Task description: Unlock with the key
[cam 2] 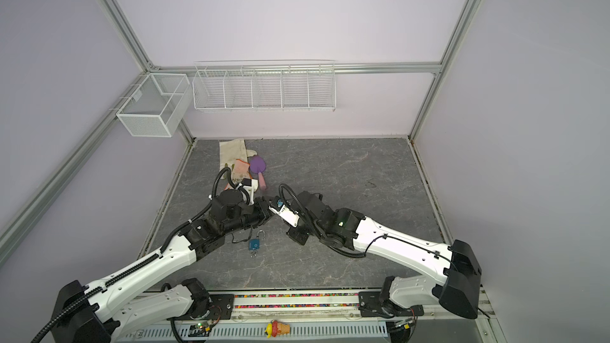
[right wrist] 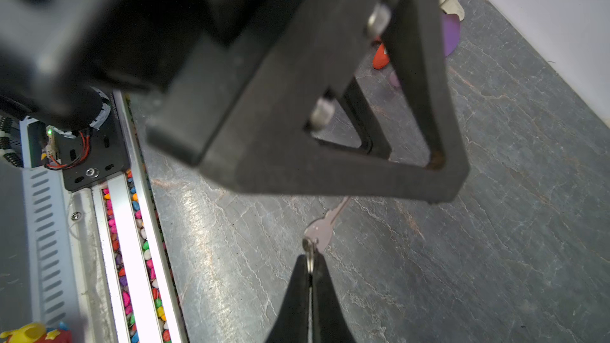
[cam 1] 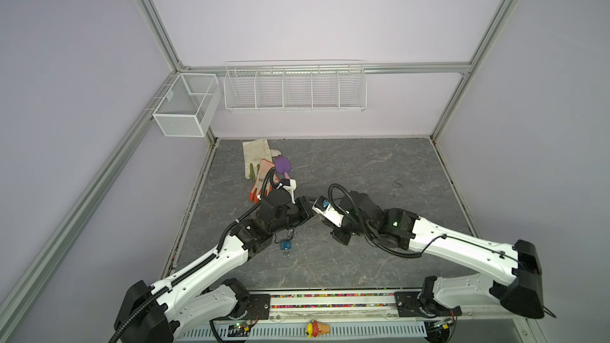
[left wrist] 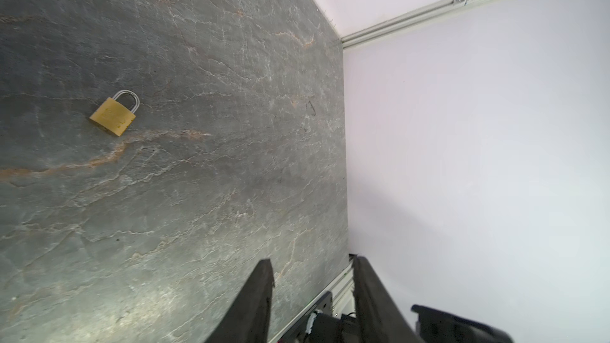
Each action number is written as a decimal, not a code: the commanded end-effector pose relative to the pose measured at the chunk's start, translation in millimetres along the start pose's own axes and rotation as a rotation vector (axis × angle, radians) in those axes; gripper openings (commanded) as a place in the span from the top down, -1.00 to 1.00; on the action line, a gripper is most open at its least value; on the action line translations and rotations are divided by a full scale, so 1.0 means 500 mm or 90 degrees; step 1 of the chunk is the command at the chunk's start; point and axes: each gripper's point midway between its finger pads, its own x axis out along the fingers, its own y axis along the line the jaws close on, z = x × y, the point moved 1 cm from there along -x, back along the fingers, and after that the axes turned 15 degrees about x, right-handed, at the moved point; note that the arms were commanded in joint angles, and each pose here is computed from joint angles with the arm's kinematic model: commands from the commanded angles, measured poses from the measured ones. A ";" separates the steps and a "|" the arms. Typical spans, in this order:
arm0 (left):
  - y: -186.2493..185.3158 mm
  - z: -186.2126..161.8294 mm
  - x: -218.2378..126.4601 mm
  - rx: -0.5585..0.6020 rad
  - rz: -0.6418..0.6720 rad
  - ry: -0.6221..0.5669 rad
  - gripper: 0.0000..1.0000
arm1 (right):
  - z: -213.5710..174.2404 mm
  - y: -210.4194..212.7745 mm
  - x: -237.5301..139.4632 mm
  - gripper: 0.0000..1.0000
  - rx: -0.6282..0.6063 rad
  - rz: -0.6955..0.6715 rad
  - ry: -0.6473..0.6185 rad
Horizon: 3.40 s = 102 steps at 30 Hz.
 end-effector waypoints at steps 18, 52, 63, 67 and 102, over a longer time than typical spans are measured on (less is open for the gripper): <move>-0.002 -0.012 -0.007 0.017 0.015 0.026 0.68 | 0.027 0.001 0.017 0.87 -0.056 -0.016 0.004; -0.203 0.119 -0.049 0.431 -0.220 -0.246 1.00 | 0.112 -0.026 -0.195 0.02 0.411 0.320 -0.201; -0.259 0.131 -0.061 0.444 -0.299 -0.272 1.00 | 0.167 -0.066 -0.205 0.21 0.453 0.404 -0.260; -0.269 0.127 -0.064 0.447 -0.321 -0.273 1.00 | 0.170 -0.063 -0.206 0.26 0.445 0.413 -0.263; -0.298 0.103 -0.072 0.461 -0.395 -0.243 1.00 | 0.216 -0.051 -0.211 0.73 0.373 0.450 -0.283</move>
